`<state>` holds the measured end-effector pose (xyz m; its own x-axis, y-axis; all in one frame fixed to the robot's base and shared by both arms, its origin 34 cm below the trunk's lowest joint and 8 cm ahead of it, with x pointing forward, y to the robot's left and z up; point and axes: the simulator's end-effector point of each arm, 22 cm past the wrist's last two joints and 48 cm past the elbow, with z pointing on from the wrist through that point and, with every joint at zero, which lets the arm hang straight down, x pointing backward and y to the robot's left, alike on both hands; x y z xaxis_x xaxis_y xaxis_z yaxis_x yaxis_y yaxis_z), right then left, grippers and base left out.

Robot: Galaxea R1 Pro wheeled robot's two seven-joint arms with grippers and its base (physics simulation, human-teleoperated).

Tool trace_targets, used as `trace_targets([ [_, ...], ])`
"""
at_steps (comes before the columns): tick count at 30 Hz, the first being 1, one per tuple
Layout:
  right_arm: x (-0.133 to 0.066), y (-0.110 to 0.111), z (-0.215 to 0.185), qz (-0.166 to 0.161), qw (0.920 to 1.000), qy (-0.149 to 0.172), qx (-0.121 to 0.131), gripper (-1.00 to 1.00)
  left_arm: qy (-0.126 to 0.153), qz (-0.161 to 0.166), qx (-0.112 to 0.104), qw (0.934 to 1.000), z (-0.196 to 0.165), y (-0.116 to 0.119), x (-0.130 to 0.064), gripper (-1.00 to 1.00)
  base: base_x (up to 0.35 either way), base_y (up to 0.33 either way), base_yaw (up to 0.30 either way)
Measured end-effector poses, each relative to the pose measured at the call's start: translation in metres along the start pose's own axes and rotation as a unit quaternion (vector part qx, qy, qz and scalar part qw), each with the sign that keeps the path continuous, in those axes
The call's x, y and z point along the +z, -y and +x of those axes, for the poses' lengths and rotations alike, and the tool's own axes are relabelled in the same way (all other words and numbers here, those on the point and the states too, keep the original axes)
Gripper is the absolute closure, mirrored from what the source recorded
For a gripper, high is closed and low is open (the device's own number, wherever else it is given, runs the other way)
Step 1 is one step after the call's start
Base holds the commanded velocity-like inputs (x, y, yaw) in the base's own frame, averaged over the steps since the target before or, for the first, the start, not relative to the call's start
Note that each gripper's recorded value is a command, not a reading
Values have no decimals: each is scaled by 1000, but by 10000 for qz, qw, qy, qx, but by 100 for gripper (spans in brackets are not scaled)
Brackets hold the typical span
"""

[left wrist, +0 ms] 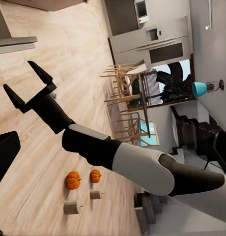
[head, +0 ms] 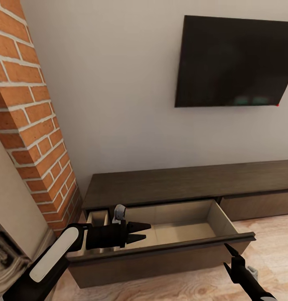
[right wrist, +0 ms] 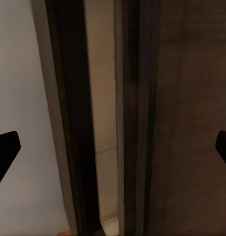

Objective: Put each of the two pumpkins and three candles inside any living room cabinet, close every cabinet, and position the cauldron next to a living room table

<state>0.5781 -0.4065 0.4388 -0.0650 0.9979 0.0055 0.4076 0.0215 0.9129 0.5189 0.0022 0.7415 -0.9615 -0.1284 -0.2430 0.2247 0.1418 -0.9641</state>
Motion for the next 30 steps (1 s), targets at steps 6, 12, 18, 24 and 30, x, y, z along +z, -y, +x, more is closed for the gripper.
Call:
trace_targets([
  [6,-3,-12,0,12,10000,0,2,-100,7,-30,-58,10000,-6,7,-1,-100,0,0,0],
  [12,-6,-25,0,11,10000,0,2,-100,4,-47,-64,10000,-11,17,-1,-100,0,0,0],
  [18,-9,-38,0,2,10000,-4,12,-100,1,-37,-68,10000,-17,30,-2,-100,0,0,0],
  [24,-11,-52,1,-23,10000,-19,28,-100,0,-32,-80,10000,-22,41,-3,-100,0,0,0],
  [30,-14,-68,0,-91,9999,-15,43,-100,-2,-34,-67,10000,-27,53,-5,-100,-1,0,-89],
])
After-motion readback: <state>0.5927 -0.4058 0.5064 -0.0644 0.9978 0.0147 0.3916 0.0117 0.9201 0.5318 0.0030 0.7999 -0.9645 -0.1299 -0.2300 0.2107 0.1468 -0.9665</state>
